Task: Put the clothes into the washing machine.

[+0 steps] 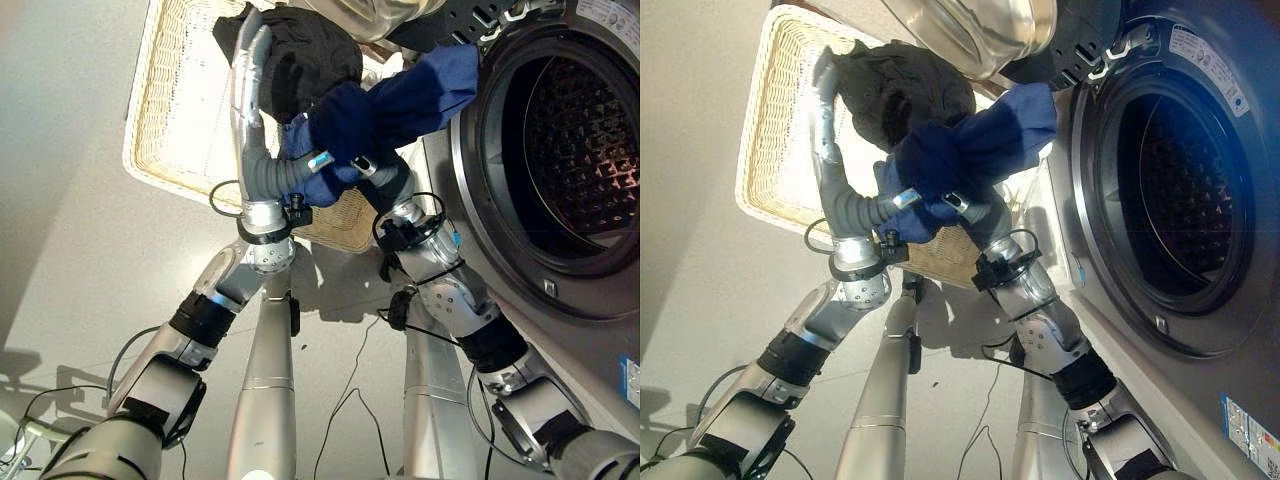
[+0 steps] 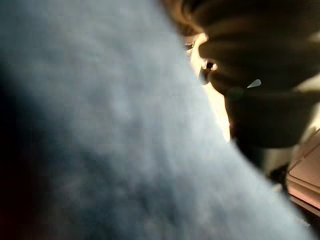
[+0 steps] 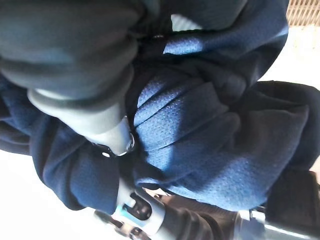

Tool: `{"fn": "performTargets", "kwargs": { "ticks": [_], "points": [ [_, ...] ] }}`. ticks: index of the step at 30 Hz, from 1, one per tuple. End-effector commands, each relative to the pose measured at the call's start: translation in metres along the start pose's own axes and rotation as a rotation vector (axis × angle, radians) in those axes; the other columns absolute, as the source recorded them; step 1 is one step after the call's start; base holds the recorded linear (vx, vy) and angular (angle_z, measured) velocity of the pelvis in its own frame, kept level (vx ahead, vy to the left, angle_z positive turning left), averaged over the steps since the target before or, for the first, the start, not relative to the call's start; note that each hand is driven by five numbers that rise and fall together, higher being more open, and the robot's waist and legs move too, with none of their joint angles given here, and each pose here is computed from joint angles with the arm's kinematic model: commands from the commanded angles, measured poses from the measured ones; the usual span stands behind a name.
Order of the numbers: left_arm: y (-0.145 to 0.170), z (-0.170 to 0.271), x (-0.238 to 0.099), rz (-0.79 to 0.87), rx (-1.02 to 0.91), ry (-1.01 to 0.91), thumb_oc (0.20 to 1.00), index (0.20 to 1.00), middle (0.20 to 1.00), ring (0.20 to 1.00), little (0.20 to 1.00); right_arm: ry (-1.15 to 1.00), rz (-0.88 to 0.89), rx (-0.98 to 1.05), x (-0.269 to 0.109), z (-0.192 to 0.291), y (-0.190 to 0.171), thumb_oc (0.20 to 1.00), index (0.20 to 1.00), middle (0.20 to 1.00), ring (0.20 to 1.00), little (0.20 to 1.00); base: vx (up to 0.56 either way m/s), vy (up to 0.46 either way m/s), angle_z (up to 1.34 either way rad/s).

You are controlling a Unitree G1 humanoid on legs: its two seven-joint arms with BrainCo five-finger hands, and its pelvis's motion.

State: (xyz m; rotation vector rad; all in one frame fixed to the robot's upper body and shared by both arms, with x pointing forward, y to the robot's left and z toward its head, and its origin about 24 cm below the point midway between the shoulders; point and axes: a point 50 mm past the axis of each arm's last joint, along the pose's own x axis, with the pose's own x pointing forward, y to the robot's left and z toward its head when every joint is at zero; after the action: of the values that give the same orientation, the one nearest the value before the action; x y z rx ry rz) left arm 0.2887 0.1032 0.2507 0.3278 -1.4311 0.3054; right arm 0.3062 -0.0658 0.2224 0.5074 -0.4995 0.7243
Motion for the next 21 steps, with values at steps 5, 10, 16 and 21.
{"fn": "performTargets", "kwargs": {
  "ticks": [5, 10, 16, 21],
  "points": [
    [0.005, 0.004, 0.023, 0.037, 0.006, -0.074, 1.0, 1.0, 1.0, 1.0, 1.0, -0.252, -0.004, 0.026, -0.002, 0.037, 0.006, 0.2, 0.2, 0.2, 0.2, 0.2, 0.0, 0.0, 0.0],
    [0.009, -0.013, 0.018, -0.002, 0.09, -0.01, 1.0, 1.0, 1.0, 1.0, 1.0, -0.382, -0.183, -0.028, -0.014, 0.057, -0.023, 0.2, 0.2, 0.2, 0.2, 0.2, 0.0, 0.006, 0.0],
    [0.02, -0.045, 0.009, 0.015, 0.182, 0.137, 1.0, 1.0, 1.0, 1.0, 1.0, -0.441, -0.376, -0.053, -0.027, 0.072, -0.059, 0.2, 0.2, 0.2, 0.2, 0.2, 0.01, 0.026, -0.03],
    [0.035, -0.067, 0.0, 0.071, 0.213, 0.247, 1.0, 1.0, 1.0, 1.0, 1.0, -0.401, -0.554, -0.047, -0.039, 0.074, -0.099, 0.2, 0.2, 0.2, 0.2, 0.2, 0.0, 0.014, -0.04]
  ]
}}
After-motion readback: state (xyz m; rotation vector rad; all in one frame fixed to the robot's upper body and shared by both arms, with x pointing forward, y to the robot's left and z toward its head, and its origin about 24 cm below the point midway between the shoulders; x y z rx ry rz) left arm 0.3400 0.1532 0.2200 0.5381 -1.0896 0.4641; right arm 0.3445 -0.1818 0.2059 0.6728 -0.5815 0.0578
